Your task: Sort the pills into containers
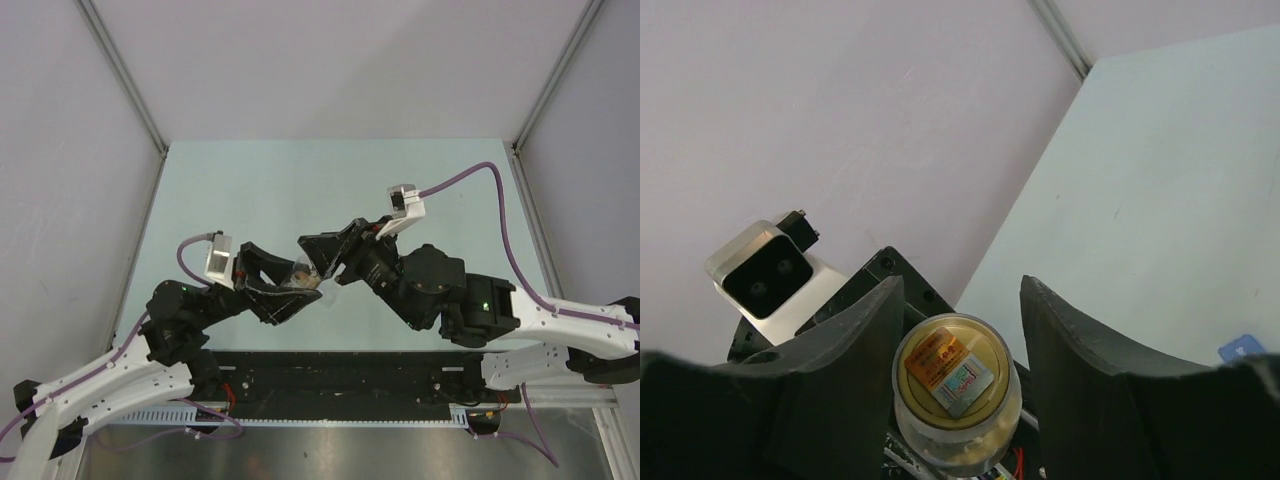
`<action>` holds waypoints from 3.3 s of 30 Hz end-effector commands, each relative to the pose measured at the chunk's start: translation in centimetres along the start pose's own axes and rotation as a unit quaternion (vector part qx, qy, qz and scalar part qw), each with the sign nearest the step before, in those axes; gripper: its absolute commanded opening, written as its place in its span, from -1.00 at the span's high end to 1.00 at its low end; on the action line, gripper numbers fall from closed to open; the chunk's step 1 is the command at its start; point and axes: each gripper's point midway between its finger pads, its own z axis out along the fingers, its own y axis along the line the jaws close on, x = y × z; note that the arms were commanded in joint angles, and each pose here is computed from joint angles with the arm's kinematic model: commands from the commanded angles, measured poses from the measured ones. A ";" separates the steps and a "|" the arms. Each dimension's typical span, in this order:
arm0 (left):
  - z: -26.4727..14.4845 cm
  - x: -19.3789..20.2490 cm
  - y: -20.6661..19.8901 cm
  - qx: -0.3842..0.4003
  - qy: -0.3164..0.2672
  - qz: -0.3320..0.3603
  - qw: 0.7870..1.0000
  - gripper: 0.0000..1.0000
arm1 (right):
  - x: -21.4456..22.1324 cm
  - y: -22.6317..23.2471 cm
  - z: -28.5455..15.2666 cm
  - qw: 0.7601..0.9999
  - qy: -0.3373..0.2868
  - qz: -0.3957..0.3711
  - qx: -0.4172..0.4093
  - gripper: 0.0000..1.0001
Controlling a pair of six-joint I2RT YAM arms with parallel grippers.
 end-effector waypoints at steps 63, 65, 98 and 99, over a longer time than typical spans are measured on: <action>-0.1 -1.3 -0.7 0.010 -0.022 0.003 1.000 0.99 | -0.3 5.3 -3.1 0.982 -0.001 -0.117 -0.150 1.00; 0.0 -1.5 -1.2 0.020 -0.020 0.000 1.000 0.99 | 0.3 6.7 -3.8 0.968 0.010 -0.142 -0.209 1.00; -0.3 -2.3 -2.7 0.051 -0.021 0.004 0.998 0.99 | -1.1 9.7 -11.1 0.751 0.074 -0.189 -0.628 1.00; -0.4 -2.2 -2.7 0.051 -0.021 0.003 0.998 0.99 | -1.1 9.7 -11.1 0.751 0.075 -0.188 -0.628 1.00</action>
